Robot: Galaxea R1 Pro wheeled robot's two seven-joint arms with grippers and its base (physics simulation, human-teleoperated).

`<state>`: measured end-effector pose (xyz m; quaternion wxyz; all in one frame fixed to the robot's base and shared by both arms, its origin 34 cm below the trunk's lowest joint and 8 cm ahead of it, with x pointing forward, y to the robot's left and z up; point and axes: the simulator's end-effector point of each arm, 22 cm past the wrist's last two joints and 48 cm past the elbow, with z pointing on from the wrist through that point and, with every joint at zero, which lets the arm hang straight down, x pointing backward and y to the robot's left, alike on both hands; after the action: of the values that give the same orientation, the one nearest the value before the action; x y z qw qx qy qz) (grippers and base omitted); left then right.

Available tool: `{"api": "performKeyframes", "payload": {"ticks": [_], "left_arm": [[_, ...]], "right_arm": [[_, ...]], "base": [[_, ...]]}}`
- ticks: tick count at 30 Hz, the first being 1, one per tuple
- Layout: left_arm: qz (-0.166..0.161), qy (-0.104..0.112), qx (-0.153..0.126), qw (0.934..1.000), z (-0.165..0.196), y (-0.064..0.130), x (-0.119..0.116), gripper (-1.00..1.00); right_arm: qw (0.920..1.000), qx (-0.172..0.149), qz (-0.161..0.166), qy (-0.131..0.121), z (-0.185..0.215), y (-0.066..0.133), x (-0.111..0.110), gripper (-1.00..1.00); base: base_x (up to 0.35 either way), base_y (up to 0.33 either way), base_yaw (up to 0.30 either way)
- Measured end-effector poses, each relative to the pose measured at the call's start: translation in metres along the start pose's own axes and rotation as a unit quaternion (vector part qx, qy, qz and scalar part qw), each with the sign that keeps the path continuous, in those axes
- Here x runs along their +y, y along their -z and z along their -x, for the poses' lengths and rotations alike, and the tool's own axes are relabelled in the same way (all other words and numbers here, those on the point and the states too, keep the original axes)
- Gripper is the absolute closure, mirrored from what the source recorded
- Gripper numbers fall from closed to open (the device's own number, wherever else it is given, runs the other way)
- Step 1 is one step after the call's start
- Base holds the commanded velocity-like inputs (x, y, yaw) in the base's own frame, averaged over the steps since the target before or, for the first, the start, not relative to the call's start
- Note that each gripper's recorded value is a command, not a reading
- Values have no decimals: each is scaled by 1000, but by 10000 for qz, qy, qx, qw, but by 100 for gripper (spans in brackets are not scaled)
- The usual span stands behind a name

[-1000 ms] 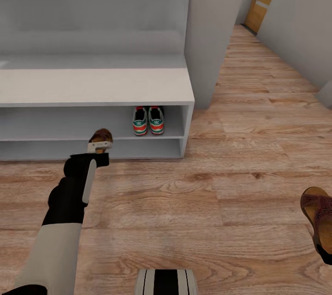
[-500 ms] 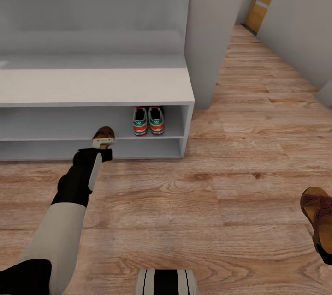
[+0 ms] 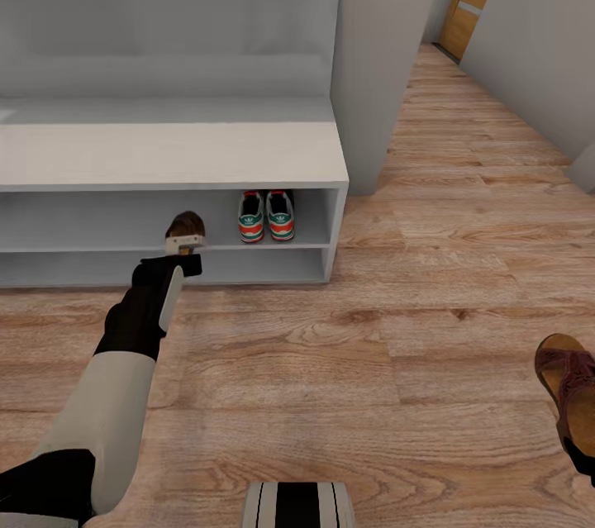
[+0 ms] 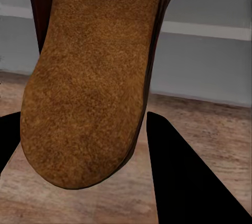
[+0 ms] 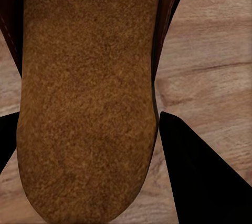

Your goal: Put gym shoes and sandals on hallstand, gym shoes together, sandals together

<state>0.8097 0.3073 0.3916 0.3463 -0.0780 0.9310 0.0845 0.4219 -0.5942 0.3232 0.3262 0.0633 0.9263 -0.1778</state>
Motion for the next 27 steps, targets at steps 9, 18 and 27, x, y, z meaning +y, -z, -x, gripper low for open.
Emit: {"api": "performKeyframes", "payload": {"ticks": [9, 18, 27], "left_arm": [[8, 21, -84, 10000, 8, 1, 1, 100], [5, -5, 11, 10000, 2, -2, 0, 100], [-3, -29, 199, 9998, -16, -9, -2, 100]], "right_arm": [[10000, 0, 5, -1, -1, 0, 0, 100], [10000, 1, 10, -1, -1, 0, 1, 100], [10000, 2, 13, -4, -1, 0, 1, 100]], "base": [[0, 0, 0], [0, 0, 0], [120, 0, 0]]}}
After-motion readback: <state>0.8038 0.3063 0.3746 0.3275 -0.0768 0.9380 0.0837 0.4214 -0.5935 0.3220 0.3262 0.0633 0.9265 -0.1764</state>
